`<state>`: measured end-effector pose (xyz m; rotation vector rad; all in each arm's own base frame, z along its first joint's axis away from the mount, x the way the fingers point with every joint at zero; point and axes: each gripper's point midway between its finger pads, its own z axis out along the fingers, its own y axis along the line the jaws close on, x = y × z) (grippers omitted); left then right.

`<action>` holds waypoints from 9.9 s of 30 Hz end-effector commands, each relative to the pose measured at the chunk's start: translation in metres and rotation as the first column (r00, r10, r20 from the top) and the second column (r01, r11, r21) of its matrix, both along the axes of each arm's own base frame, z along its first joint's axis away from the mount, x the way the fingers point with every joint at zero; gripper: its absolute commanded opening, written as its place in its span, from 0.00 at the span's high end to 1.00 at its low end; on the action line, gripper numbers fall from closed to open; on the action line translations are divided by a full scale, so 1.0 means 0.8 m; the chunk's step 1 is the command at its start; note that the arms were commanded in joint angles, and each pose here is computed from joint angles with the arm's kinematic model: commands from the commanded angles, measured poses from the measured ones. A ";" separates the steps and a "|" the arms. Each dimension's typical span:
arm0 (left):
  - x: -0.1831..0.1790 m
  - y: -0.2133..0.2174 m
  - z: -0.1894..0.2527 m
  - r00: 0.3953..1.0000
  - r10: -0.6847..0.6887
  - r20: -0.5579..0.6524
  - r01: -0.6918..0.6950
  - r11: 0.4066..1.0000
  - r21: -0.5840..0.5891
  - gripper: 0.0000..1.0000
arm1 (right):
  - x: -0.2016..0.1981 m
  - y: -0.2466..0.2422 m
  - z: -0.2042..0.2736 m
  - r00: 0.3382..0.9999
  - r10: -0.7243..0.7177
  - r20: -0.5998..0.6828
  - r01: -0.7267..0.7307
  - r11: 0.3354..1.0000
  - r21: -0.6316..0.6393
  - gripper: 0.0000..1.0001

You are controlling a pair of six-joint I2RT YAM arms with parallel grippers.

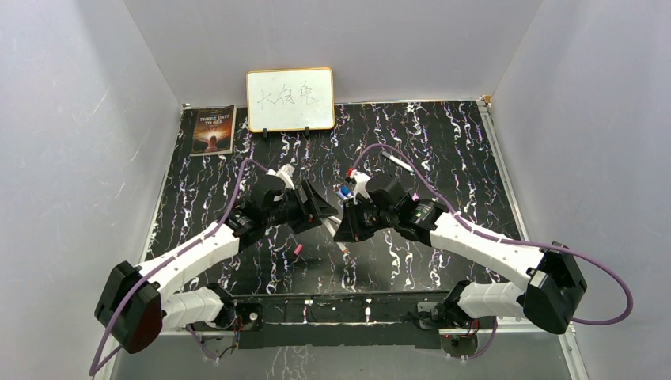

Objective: Open the pen caps

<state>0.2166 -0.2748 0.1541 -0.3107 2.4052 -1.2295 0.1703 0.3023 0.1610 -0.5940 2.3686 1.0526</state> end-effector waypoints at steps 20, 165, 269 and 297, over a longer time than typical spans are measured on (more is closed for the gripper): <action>0.017 -0.015 -0.002 0.999 0.025 0.043 -0.027 0.999 0.045 0.88 | 0.000 0.013 0.026 0.999 0.007 0.034 -0.010 0.995 0.099 0.97; 0.039 0.119 -0.027 0.973 0.211 0.092 -0.228 0.942 0.245 1.00 | 0.182 -0.257 -0.155 0.793 -0.605 0.066 0.551 0.667 -0.501 0.67; 0.022 0.152 -0.015 0.996 0.045 0.077 -0.078 0.864 0.498 0.02 | 0.405 -0.273 -0.212 0.706 -0.696 0.133 0.636 0.540 -0.552 0.63; 0.014 0.069 0.062 0.989 -0.025 0.146 0.016 0.998 0.062 0.02 | 0.260 -0.115 0.046 0.902 -0.433 0.006 0.430 0.898 0.092 1.00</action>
